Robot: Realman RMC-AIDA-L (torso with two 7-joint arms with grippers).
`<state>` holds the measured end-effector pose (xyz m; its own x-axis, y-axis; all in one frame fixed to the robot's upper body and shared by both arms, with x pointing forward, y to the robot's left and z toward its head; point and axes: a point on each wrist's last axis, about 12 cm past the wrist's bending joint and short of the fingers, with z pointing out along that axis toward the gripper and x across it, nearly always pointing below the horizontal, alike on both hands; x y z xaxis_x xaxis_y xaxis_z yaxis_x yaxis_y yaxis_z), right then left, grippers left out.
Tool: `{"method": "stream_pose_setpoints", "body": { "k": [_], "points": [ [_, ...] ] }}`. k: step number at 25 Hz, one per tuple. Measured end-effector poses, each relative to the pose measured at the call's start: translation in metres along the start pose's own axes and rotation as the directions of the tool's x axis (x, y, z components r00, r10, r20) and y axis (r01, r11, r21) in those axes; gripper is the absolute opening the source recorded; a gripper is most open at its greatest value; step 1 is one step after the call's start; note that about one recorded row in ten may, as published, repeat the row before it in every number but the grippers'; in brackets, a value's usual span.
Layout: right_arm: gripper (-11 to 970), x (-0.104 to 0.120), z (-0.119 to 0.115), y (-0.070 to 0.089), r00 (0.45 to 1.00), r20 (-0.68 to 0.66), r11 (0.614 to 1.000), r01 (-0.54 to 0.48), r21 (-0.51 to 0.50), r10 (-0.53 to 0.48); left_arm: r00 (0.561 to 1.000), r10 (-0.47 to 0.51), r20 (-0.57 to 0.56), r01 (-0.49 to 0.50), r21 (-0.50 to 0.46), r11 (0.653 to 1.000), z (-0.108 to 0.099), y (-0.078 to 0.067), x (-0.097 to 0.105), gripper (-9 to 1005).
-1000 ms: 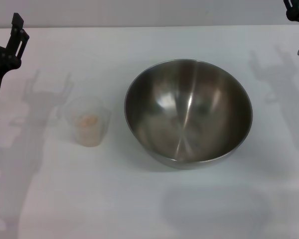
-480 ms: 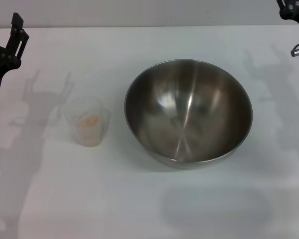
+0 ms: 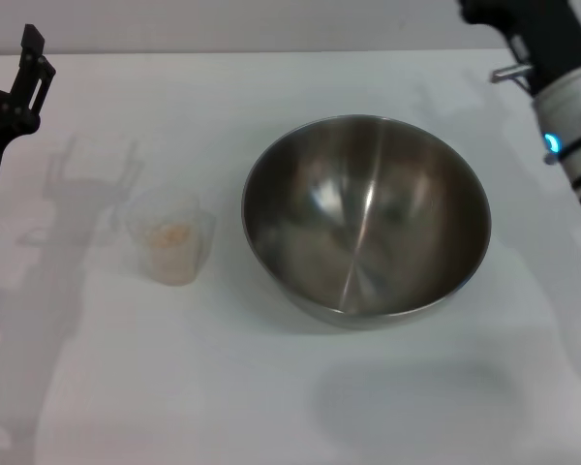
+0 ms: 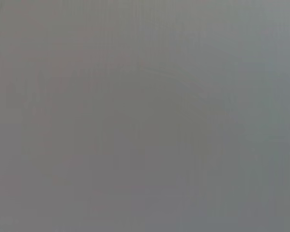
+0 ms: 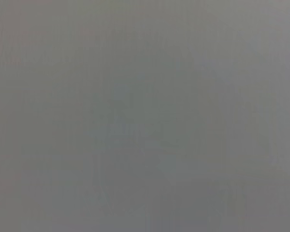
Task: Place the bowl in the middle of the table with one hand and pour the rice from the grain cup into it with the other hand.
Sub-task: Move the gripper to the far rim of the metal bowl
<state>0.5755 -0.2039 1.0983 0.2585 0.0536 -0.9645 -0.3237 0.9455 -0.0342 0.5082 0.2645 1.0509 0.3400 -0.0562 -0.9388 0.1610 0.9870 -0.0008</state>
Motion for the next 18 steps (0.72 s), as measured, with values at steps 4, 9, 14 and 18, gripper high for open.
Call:
{"method": "stream_pose_setpoints", "body": {
  "k": [4,9,14,18],
  "points": [
    [718,-0.014,0.012,0.014,0.995,-0.096,0.999,-0.032,-0.018,0.03,1.0,0.003,0.001,-0.003,-0.003,1.0,0.0,0.001,0.0,822],
    [714,-0.038,0.03,0.024,0.951,-0.304,0.997,-0.065,-0.037,0.051,1.0,0.009,0.0,-0.009,-0.004,1.0,0.001,0.003,0.0,821],
    [709,-0.064,0.042,0.018,0.868,-0.493,0.996,-0.087,-0.033,0.059,1.0,0.01,0.001,-0.01,-0.006,1.0,0.001,0.003,0.0,820],
    [706,-0.087,0.046,0.01,0.75,-0.66,0.996,-0.083,-0.036,0.038,1.0,0.009,0.002,-0.009,-0.013,1.0,0.001,0.005,-0.001,820]
  ]
}}
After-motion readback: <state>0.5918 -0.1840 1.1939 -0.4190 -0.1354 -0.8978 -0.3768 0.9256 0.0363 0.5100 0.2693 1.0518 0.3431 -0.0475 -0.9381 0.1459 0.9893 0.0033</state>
